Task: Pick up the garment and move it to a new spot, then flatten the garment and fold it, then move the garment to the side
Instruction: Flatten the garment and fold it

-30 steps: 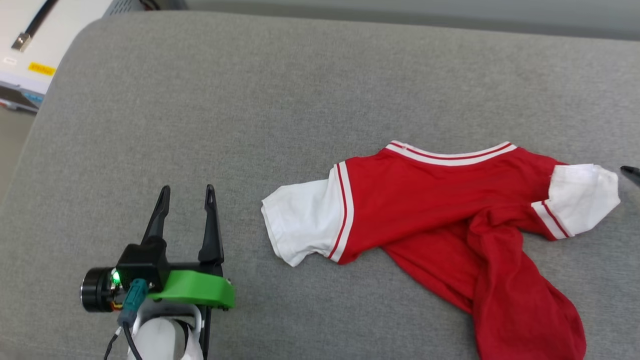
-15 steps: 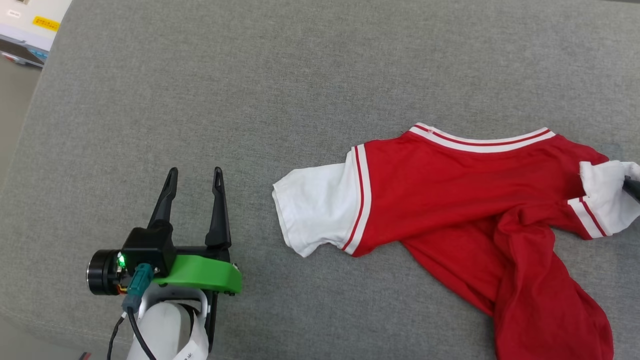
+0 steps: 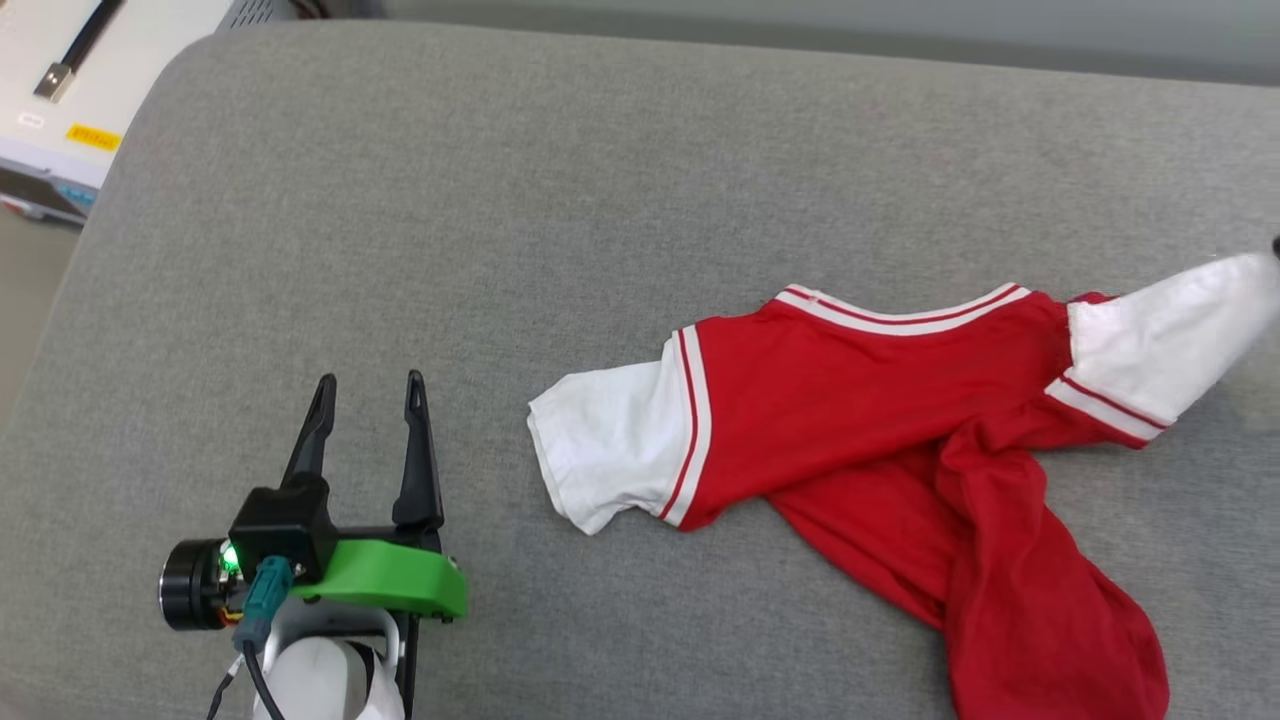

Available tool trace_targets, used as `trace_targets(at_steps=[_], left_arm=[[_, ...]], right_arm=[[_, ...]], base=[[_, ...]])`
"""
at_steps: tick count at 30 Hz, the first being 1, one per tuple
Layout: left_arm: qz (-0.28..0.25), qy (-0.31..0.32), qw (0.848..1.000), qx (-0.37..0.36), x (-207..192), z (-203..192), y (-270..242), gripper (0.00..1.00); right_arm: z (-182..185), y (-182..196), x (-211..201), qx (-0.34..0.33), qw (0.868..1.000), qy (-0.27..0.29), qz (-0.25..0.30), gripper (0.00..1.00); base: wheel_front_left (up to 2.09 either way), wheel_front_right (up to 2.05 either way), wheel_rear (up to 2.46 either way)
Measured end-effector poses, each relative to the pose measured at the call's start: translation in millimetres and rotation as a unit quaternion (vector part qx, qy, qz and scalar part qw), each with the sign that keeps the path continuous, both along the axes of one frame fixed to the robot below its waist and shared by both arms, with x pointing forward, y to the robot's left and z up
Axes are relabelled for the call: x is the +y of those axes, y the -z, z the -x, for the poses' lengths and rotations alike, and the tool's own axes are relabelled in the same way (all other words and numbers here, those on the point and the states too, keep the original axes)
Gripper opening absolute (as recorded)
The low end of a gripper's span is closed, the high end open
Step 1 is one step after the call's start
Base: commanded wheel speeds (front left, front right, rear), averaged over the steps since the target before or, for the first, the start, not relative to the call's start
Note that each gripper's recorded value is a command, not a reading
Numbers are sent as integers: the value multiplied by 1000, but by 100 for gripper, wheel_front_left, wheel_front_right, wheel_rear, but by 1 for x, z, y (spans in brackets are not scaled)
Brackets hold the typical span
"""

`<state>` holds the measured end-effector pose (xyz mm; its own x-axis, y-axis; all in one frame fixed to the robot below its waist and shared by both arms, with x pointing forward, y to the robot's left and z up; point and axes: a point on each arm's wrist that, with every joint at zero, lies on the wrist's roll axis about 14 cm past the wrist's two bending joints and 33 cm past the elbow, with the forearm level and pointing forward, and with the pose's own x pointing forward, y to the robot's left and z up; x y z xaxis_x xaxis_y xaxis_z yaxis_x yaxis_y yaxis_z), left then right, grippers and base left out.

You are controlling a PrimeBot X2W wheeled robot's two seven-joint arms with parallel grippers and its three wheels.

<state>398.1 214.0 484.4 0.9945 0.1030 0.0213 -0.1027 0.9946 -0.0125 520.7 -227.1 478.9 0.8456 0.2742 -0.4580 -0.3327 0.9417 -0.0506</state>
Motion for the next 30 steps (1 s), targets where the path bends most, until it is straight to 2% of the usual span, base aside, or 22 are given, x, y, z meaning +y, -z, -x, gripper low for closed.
trace_targets(at_steps=[5,10,13,17,19,20,21,26,30], left_arm=[[4,4,1000,-2,-4,9,-2,100],[8,14,1000,1,-11,12,0,100],[10,24,1000,0,-18,8,1,100],[11,33,999,6,-23,5,4,100],[12,35,999,6,-23,5,4,100],[11,34,999,5,-22,6,4,100],[9,33,999,3,-22,6,3,100],[4,42,999,-14,-20,6,-10,100],[-10,65,997,-41,-20,-1,-29,100]], right_arm=[[48,15,-31,9,999,37,-14,0],[108,58,-58,74,993,90,-29,0],[138,84,-72,117,985,125,-33,0],[160,111,-79,162,976,145,-21,0],[159,111,-80,152,977,150,-23,0],[157,109,-80,141,978,153,-27,53],[154,106,-80,127,979,155,-30,100],[127,59,-82,0,988,152,-37,100],[111,10,-82,-105,983,146,-39,100]], base=[[0,0,0],[0,0,0],[0,0,0],[0,0,0],[0,0,0],[0,0,0],[0,0,0],[0,0,0],[0,0,0]])
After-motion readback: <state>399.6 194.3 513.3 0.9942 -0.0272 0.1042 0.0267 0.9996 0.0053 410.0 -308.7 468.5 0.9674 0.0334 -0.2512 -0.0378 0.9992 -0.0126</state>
